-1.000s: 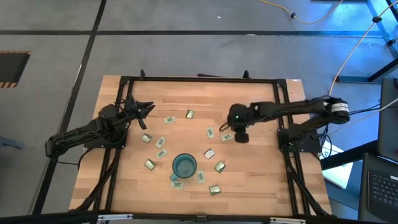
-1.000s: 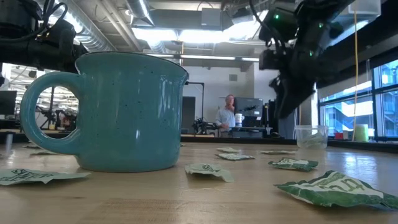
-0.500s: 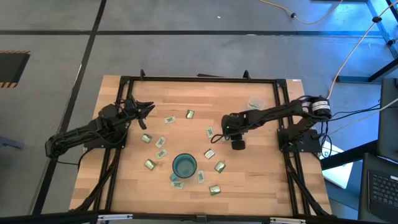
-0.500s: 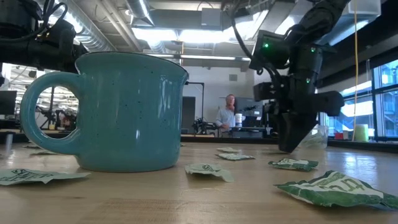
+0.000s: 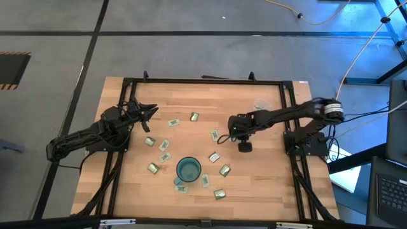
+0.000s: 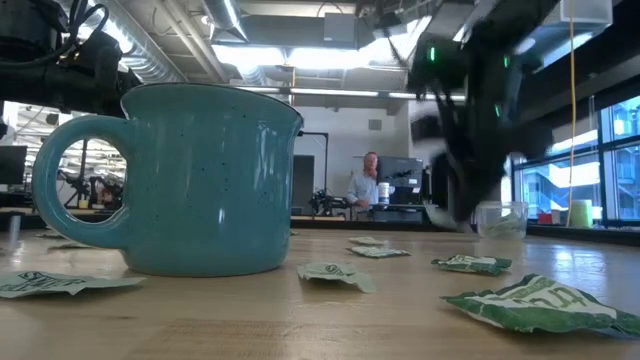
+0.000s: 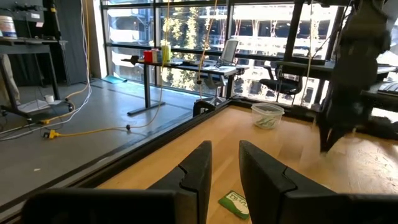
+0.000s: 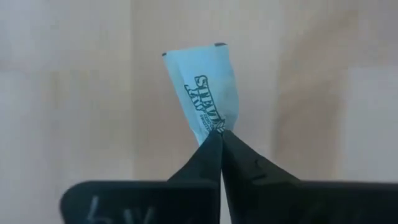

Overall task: Pick and place items into bin
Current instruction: Put the stevia packet into the transparent bin

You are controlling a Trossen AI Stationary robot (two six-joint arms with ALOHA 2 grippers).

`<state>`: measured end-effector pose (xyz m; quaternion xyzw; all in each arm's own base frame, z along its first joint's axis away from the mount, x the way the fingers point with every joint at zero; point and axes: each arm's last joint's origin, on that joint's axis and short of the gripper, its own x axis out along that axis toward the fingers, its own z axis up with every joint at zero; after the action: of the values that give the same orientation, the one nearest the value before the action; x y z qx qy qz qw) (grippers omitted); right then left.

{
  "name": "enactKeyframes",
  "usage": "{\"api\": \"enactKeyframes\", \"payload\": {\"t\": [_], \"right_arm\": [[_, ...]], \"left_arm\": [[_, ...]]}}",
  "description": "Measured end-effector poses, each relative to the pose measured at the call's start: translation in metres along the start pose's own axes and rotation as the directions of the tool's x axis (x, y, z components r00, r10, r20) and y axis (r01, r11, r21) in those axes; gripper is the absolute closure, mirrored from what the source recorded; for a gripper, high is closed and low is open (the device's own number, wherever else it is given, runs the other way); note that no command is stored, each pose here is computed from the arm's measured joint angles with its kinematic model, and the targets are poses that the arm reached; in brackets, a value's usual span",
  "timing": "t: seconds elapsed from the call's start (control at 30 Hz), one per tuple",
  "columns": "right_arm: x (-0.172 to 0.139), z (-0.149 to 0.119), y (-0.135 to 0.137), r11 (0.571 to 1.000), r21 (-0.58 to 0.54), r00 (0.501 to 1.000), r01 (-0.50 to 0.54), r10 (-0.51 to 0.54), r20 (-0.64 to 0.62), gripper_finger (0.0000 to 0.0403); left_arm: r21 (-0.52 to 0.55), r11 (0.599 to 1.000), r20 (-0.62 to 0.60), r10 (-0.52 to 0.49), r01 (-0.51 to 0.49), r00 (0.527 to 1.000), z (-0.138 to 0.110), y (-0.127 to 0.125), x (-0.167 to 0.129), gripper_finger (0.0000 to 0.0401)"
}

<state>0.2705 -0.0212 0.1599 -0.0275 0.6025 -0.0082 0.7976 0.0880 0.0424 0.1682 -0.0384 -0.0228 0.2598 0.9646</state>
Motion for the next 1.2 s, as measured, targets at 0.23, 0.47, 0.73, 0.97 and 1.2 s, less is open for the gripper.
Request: {"api": "enactKeyframes", "payload": {"t": [0.23, 0.47, 0.73, 0.97, 1.2], "right_arm": [[-0.071, -0.018, -0.021, 0.964, 0.193, 0.984, 0.181, -0.179, -0.026, 0.04], [-0.113, -0.06, -0.053, 0.754, 0.529, 0.92, 0.39, -0.348, -0.183, 0.0399], [-0.105, -0.081, -0.089, 0.626, 0.656, 0.907, 0.421, -0.289, -0.307, 0.0398], [-0.074, -0.081, -0.111, 0.641, 0.645, 0.904, 0.417, -0.217, -0.368, 0.0398], [-0.046, -0.075, -0.122, 0.666, 0.614, 0.891, 0.422, -0.183, -0.414, 0.0398]], "left_arm": [[0.0, 1.0, 0.0, 0.0, 0.0, 1.0, 0.0, 0.0, 0.0, 0.0327], [0.0, 1.0, -0.002, 0.0, 0.0, 1.0, 0.0, 0.0, 0.0, 0.0327], [0.0, 1.0, -0.002, 0.0, 0.0, 1.0, 0.0, 0.0, 0.0, 0.0327], [0.0, 1.0, -0.002, 0.0, 0.0, 1.0, 0.0, 0.0, 0.0, 0.0327], [0.0, 1.0, -0.002, 0.0, 0.0, 1.0, 0.0, 0.0, 0.0, 0.0327]]}}
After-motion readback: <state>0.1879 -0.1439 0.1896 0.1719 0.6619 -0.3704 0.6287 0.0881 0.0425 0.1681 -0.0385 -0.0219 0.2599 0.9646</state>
